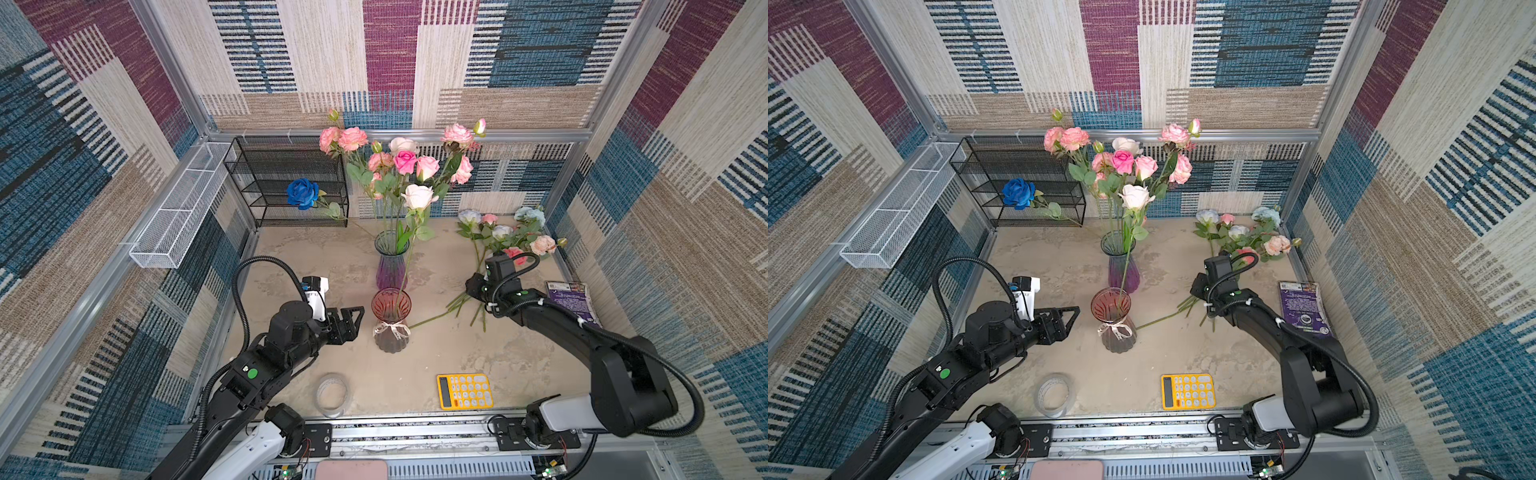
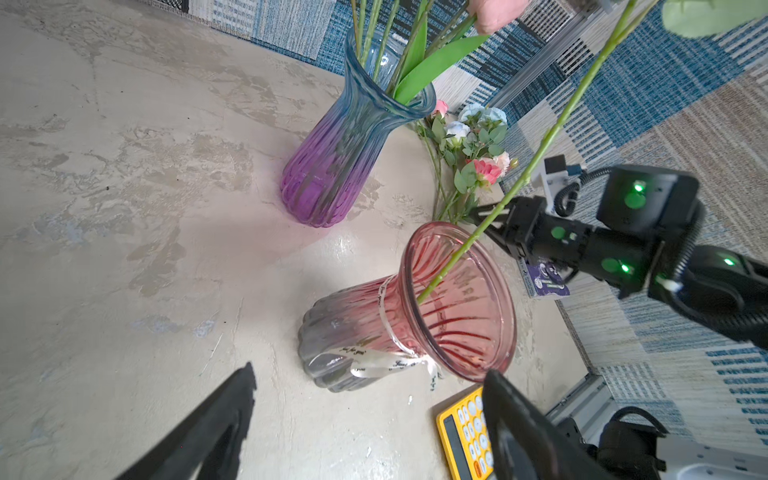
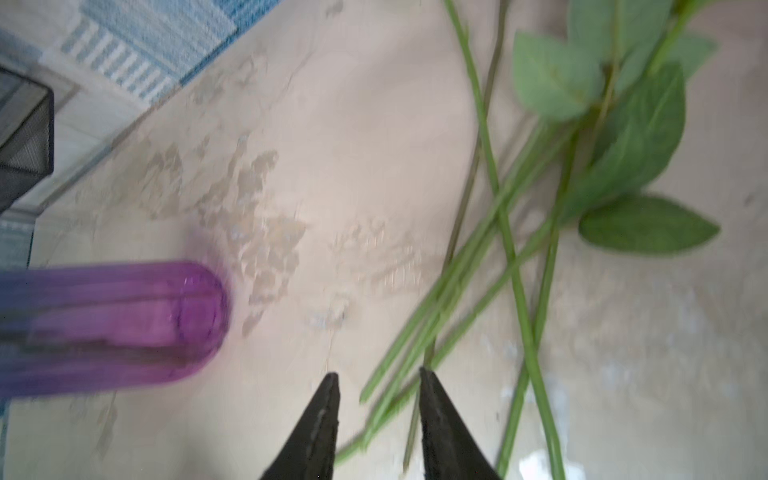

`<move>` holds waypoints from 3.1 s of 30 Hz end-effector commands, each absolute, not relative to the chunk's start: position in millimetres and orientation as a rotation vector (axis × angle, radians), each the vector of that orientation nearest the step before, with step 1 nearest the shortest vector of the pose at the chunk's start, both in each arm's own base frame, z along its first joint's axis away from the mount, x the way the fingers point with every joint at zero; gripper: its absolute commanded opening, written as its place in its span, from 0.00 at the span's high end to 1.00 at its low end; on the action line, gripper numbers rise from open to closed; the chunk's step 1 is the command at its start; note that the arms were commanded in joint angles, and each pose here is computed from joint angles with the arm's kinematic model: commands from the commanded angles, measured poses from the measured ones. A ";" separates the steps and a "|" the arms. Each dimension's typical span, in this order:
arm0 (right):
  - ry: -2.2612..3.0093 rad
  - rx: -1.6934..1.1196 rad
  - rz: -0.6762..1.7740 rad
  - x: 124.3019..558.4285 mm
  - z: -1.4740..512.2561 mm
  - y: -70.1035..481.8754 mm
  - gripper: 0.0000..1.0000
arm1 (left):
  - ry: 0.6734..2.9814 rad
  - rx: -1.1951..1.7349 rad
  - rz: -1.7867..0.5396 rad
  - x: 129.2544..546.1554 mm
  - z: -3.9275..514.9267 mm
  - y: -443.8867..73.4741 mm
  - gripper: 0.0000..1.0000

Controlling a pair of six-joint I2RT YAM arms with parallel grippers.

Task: Arrange the flowers into the vase
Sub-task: 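Close the right gripper on the pale blue rose stem and lift it, then carry the pale blue rose over the purple-blue vase and lower its stem in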

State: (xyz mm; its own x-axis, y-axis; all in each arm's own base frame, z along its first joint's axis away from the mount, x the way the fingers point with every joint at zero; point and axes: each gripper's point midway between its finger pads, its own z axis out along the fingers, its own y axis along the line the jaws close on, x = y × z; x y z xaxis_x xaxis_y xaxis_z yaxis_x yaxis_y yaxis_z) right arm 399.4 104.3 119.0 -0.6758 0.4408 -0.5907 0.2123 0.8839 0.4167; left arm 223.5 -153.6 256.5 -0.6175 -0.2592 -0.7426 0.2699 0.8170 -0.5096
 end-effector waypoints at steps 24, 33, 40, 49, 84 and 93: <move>2.455 0.502 -0.133 559.4 34.1 19.7 0.77 | 2.089 0.019 -0.750 222.3 260.0 -151.7 0.13; 2.461 0.422 -0.053 562.7 31.2 32.0 0.85 | 2.093 0.019 -0.748 223.8 260.0 -152.5 0.13; 2.387 0.359 0.049 561.8 56.2 43.7 0.93 | 2.096 0.017 -0.751 222.8 259.3 -152.0 0.13; 2.060 0.303 0.191 543.0 152.6 51.7 1.00 | 2.087 0.015 -0.751 222.4 261.6 -151.1 0.13; 1.504 0.303 0.579 345.4 369.1 79.0 1.00 | 2.059 0.006 -0.765 224.2 282.2 -151.4 0.13; 1.441 -0.003 0.891 277.8 405.5 126.8 1.00 | 2.061 0.007 -0.776 225.5 283.4 -154.0 0.13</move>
State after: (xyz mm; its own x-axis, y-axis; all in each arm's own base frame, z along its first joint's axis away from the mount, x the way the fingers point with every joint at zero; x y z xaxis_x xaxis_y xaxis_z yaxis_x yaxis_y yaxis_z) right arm 296.8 102.3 399.2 -0.0540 0.5390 -0.8405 -0.3868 0.7648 0.5153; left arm 224.5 -154.6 279.5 -0.5987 -0.2792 -0.7508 0.2864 0.8007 -0.5261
